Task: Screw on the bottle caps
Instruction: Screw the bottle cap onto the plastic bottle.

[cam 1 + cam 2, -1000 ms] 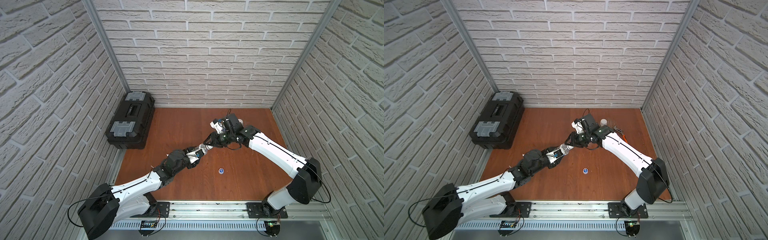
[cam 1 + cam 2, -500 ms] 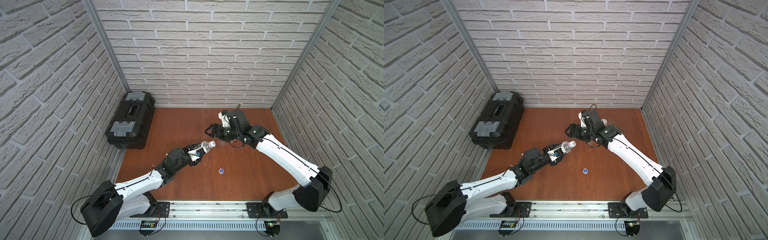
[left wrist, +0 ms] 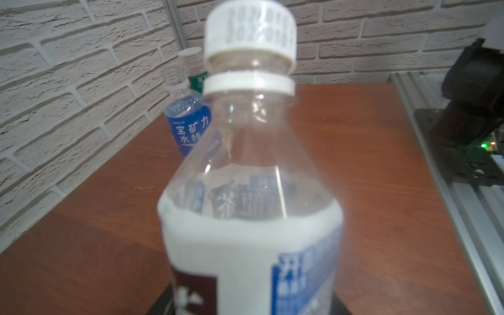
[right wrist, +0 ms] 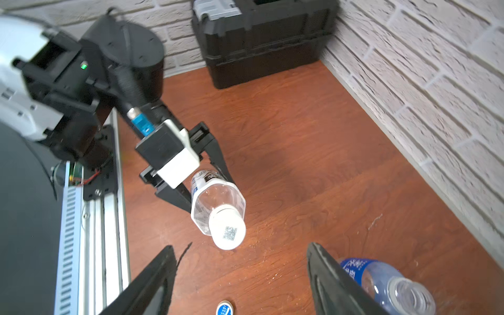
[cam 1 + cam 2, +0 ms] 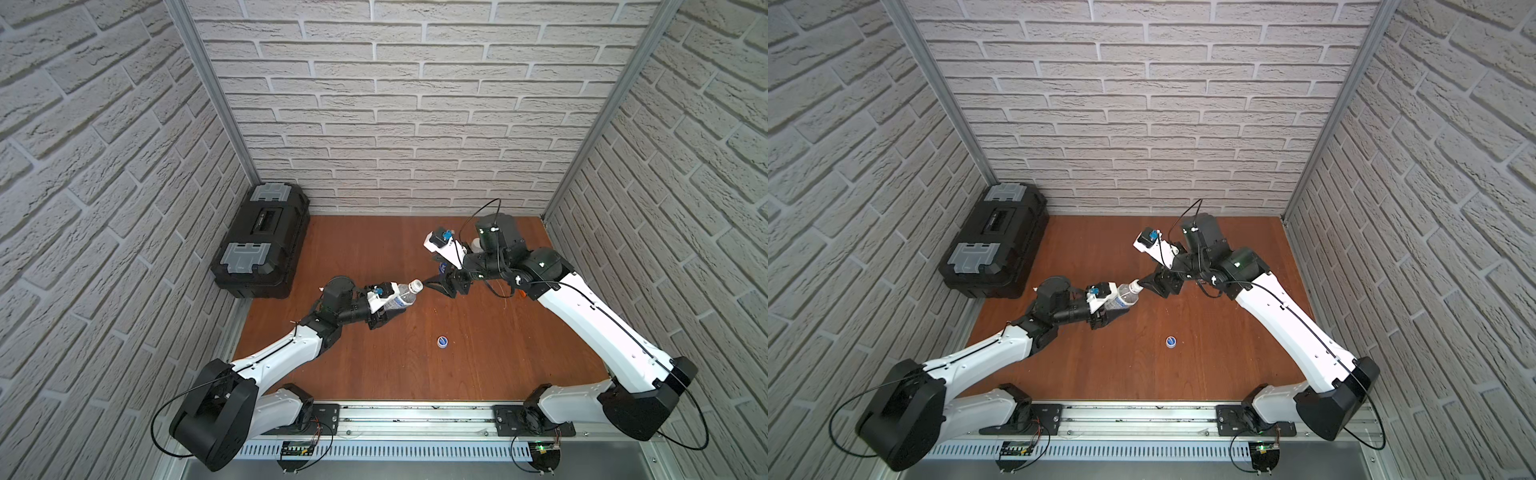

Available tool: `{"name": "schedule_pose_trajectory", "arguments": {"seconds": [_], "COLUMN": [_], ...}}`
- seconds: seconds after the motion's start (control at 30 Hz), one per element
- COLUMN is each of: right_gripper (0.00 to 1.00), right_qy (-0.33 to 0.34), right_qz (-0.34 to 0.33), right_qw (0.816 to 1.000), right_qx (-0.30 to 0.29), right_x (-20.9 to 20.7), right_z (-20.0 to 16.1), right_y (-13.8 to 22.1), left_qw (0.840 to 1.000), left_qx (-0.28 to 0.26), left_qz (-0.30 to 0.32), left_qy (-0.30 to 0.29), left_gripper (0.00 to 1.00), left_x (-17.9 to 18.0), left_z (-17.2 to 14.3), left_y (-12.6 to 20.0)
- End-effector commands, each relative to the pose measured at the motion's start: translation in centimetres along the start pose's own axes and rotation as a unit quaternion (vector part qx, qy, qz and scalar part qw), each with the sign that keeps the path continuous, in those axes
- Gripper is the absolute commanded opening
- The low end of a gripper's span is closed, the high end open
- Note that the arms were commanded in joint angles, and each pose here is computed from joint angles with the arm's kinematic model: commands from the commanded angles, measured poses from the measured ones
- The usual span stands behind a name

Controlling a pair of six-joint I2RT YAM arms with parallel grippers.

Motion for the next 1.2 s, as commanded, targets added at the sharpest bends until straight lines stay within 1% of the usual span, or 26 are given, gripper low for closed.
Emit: {"name": "schedule_pose_trajectory", "arguments": {"seconds": [0.0, 0.07, 0.13, 0.2, 0.33, 0.4, 0.43, 0.5, 0.57, 0.77, 0.93, 1.17], "right_gripper": [0.75, 0.74, 0.70, 0.68, 0.67, 0.65, 0.64, 0.58, 0.56, 0.54, 0.45, 0.27], "right_qy": [0.143, 0.161, 0.170, 0.179, 0.196, 0.203, 0.204, 0.209, 0.209, 0.219, 0.218, 0.196], "right_qz": [0.091, 0.114, 0.128, 0.130, 0.134, 0.139, 0.138, 0.133, 0.131, 0.136, 0.143, 0.158], "right_qw": [0.986, 0.980, 0.976, 0.974, 0.971, 0.968, 0.968, 0.967, 0.967, 0.964, 0.963, 0.964], "right_qx": [0.007, 0.031, 0.050, 0.052, 0.036, 0.040, 0.044, 0.057, 0.063, 0.066, 0.066, 0.082], "right_x": [1.4, 1.5, 1.4, 1.3, 1.1, 1.0, 0.9, 0.5, 0.3, 0.2, 0.2, 0.1], "right_z": [-0.7, -1.1, -1.2, -1.0, -0.7, -0.9, -1.0, -1.2, -1.4, -1.6, -1.6, -1.7], "right_y": [-0.2, -0.4, -0.7, -1.1, -1.5, -1.8, -2.0, -2.5, -2.9, -3.3, -3.4, -4.0], "left_qw": [0.998, 0.998, 0.998, 0.997, 0.997, 0.997, 0.997, 0.997, 0.997, 0.997, 0.997, 0.997], "left_qx": [-0.039, -0.042, -0.043, -0.044, -0.047, -0.048, -0.049, -0.050, -0.049, -0.050, -0.051, -0.048], "left_qz": [-0.043, -0.047, -0.055, -0.061, -0.063, -0.064, -0.064, -0.064, -0.066, -0.065, -0.065, -0.059], "left_qy": [0.001, 0.001, 0.002, 0.005, 0.005, 0.005, 0.005, 0.005, 0.006, 0.005, 0.005, 0.004], "left_gripper": [0.37, 0.37, 0.37, 0.37, 0.37, 0.37, 0.37, 0.37, 0.37, 0.37, 0.37, 0.37], "left_x": [-0.1, -0.1, -0.2, -0.2, -0.1, -0.1, -0.1, -0.1, -0.1, 0.0, 0.0, 0.1], "left_z": [1.3, 1.4, 1.4, 1.4, 1.6, 1.6, 1.6, 1.7, 1.7, 1.8, 1.8, 1.7], "left_y": [0.1, 0.1, 0.1, 0.0, 0.0, 0.0, 0.0, 0.0, 0.0, -0.1, -0.1, -0.1]}}
Point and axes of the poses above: each gripper's point midway between its finger pads, its own y axis back along the fingers, its own x axis along the line the jaws close on, z = x × y, the point moved 8 cm from there along y, back along the fingers, and after that the axes turned 13 degrees about -y, right-handed, at the moved point
